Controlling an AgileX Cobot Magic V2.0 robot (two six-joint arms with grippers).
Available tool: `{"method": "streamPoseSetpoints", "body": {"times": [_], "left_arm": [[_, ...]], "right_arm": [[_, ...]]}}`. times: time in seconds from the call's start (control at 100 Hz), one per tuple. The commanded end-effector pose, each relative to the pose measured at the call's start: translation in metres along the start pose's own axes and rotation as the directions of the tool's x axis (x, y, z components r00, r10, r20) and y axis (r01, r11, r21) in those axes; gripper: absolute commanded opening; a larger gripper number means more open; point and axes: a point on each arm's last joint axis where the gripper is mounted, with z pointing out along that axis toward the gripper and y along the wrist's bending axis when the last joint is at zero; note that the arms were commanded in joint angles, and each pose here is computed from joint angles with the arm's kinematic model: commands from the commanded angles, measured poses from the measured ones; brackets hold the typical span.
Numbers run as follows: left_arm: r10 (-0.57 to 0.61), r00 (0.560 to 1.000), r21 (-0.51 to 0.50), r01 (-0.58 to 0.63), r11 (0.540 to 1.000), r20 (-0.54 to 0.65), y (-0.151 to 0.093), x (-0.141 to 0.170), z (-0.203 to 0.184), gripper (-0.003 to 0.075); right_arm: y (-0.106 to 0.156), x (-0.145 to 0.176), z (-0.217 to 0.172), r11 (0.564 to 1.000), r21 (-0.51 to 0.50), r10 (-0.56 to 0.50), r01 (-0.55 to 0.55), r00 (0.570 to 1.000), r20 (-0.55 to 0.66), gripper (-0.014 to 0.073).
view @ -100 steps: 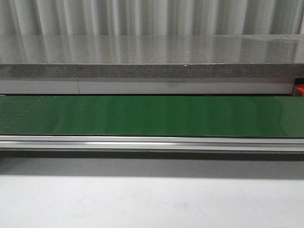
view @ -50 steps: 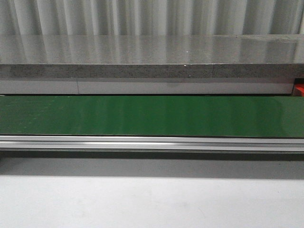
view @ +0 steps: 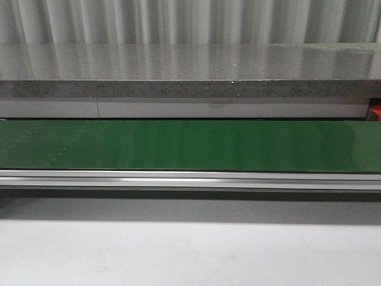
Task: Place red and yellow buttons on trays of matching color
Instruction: 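Move the left gripper back over a red button on the panel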
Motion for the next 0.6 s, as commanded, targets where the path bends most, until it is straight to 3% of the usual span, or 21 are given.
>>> {"method": "streamPoseSetpoints", "body": {"times": [0.0, 0.22, 0.59], "left_arm": [[-0.035, 0.998, 0.006, 0.035, 0.999, 0.057, -0.001, -0.017, 0.008, 0.0622], [-0.047, 0.998, -0.033, 0.046, 0.998, -0.034, 0.008, -0.012, 0.051, 0.0622], [-0.059, 0.996, -0.063, 0.055, 0.997, -0.067, 0.016, -0.005, 0.081, 0.0622]], "right_arm": [[0.0, -0.014, -0.004, 1.0, 0.007, -0.01, 0.01, 0.995, 0.095, -0.0068], [0.0, -0.014, -0.004, 1.0, 0.007, -0.01, 0.01, 0.995, 0.095, -0.0068], [0.0, -0.014, -0.004, 1.0, 0.007, -0.01, 0.01, 0.995, 0.095, -0.0068]]}}
